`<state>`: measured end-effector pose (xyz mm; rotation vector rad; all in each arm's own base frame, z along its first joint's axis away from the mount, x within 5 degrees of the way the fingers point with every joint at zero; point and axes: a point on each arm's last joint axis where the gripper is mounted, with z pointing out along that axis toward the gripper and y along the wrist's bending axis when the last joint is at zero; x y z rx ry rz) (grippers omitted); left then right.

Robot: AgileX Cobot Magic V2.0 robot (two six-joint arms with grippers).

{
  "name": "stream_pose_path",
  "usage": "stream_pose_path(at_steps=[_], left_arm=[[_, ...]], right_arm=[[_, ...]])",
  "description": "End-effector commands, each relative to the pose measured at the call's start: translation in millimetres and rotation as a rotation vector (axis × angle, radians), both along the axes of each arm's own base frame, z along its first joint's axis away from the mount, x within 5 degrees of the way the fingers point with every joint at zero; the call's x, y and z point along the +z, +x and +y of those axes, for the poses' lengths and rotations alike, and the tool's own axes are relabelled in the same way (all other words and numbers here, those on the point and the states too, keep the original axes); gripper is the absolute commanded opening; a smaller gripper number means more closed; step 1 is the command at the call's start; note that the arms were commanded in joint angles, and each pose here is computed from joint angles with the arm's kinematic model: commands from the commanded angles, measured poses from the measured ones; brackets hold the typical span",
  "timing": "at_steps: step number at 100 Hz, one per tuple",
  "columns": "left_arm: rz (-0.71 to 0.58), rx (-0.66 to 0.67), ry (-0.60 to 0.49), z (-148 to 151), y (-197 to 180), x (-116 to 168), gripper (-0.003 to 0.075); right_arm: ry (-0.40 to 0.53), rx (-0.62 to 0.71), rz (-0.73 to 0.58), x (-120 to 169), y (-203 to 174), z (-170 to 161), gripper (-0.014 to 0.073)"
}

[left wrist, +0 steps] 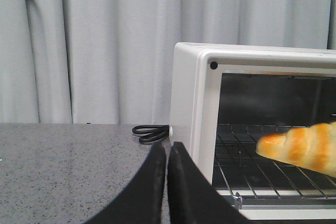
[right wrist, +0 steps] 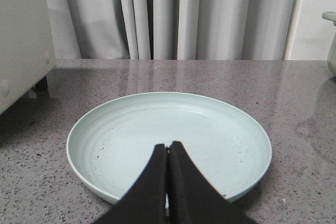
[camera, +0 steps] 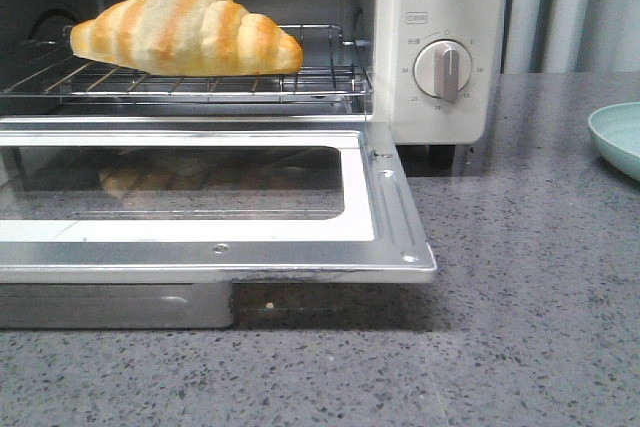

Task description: Put bread in oven

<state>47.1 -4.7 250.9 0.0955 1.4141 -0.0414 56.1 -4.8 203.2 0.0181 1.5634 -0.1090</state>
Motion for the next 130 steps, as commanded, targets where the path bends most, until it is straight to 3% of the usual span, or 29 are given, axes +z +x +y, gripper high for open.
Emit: stream_pose_path(at_steps=[1, 52, 95, 130], left_arm=[[-0.129, 0.009, -0.022, 1.6, -8.1, 16.3, -0.0021], [-0.129, 0.009, -0.022, 1.6, -8.1, 16.3, -0.0021], [-0.085, 0.031, -0.01, 1.9, 5.1, -30.8, -0.0021], [-0.019, 0.027, 0.003, 1.3, 6.4, -36.9, -0.0021]], right_arm=[[-0.018, 0.009, -0.095, 4.8, -1.5, 0.9, -0.0069], [-0.018, 0.009, -0.095, 4.8, -1.5, 0.9, -0.0069], [-0.018, 0.009, -0.095, 4.8, -1.5, 0.9, -0.0069], [-0.018, 0.009, -0.095, 4.8, -1.5, 0.9, -0.0069]])
